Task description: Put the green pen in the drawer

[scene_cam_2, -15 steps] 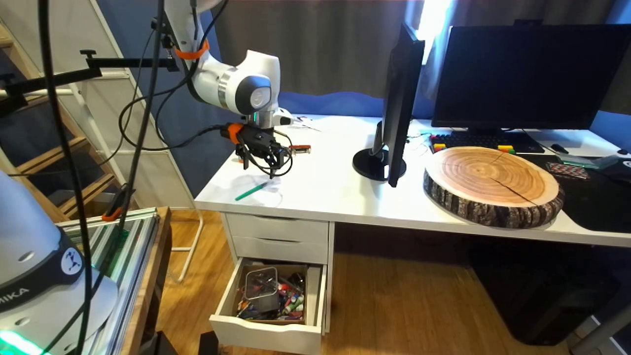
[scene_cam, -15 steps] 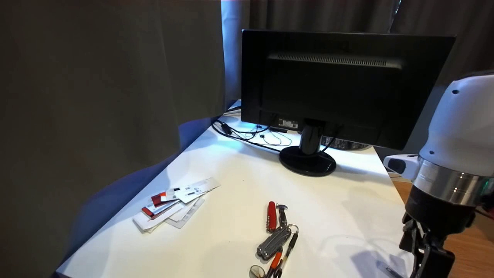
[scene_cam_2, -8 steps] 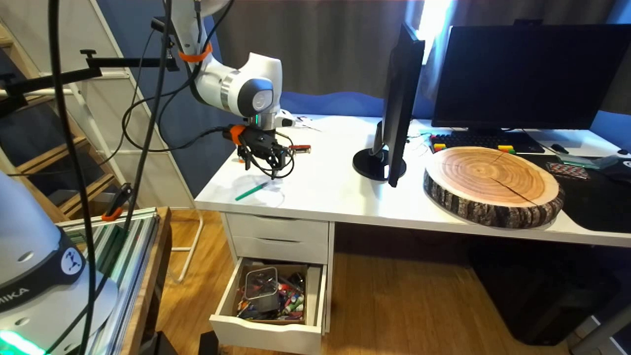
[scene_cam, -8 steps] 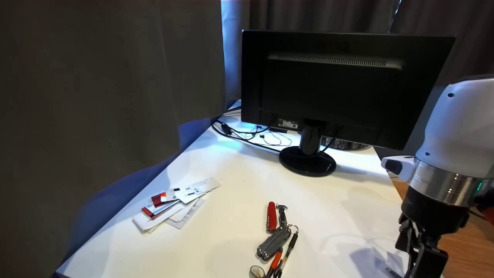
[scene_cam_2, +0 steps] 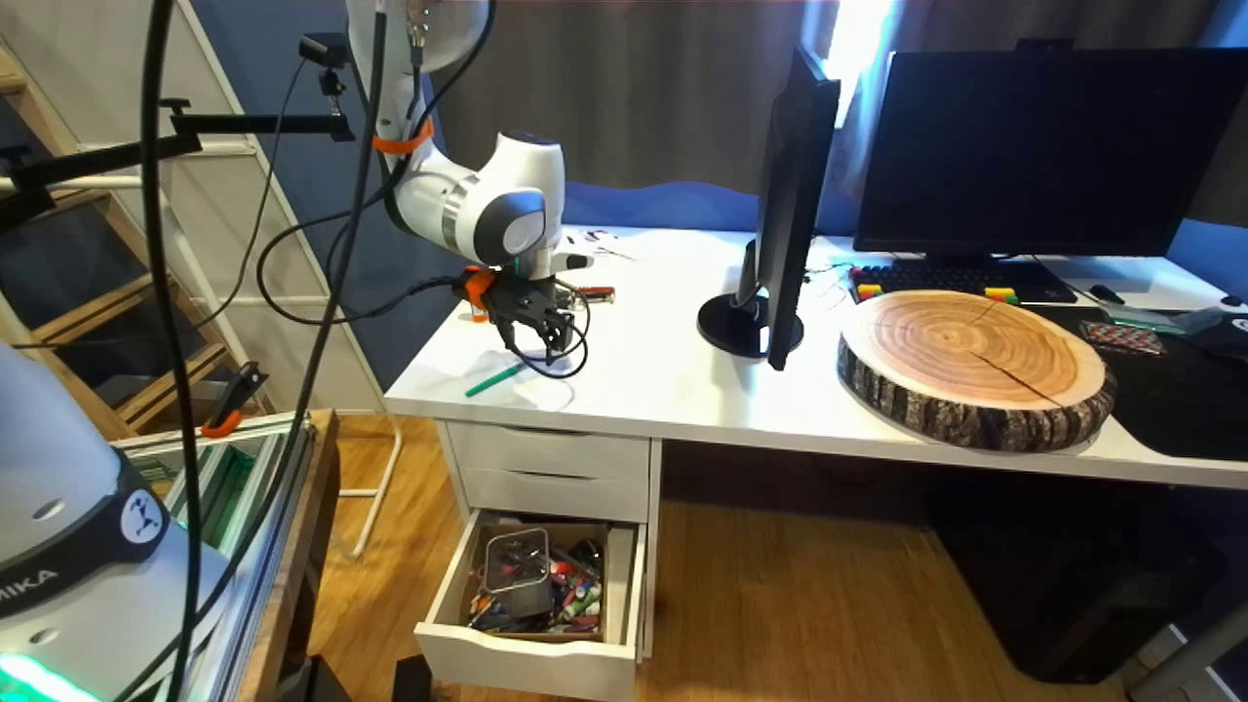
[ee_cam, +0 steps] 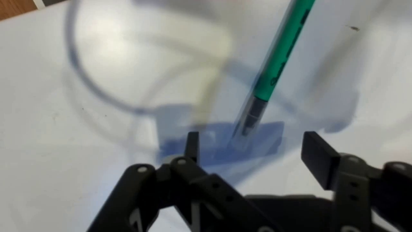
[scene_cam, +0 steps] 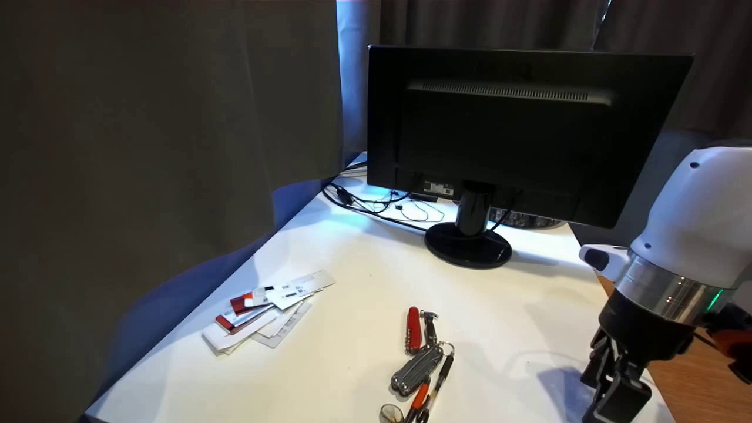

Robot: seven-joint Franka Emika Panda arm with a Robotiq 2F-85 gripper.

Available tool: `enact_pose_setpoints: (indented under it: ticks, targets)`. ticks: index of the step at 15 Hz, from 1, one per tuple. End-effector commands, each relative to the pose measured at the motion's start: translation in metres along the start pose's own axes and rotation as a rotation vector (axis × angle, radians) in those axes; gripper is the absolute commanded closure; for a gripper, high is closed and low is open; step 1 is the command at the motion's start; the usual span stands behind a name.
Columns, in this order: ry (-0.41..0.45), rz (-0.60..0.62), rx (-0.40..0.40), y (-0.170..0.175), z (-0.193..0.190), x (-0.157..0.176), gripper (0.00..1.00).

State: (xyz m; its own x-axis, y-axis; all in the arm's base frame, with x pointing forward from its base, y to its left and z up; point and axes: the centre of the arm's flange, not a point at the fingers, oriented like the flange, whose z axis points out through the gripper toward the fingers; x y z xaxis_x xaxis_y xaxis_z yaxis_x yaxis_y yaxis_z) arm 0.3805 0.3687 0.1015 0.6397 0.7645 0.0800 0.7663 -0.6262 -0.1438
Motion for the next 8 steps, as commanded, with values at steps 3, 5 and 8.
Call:
enact_pose_setpoints:
  ticks: [3, 5, 8]
  targets:
    - [0.015, 0.002, -0.012, 0.0044, 0.0089, -0.0092, 0.64]
    - [0.023, -0.015, -0.013, 0.0060, 0.0063, -0.0107, 0.77]
    - [0.042, -0.069, 0.013, 0.0057, 0.0001, -0.0163, 0.98]
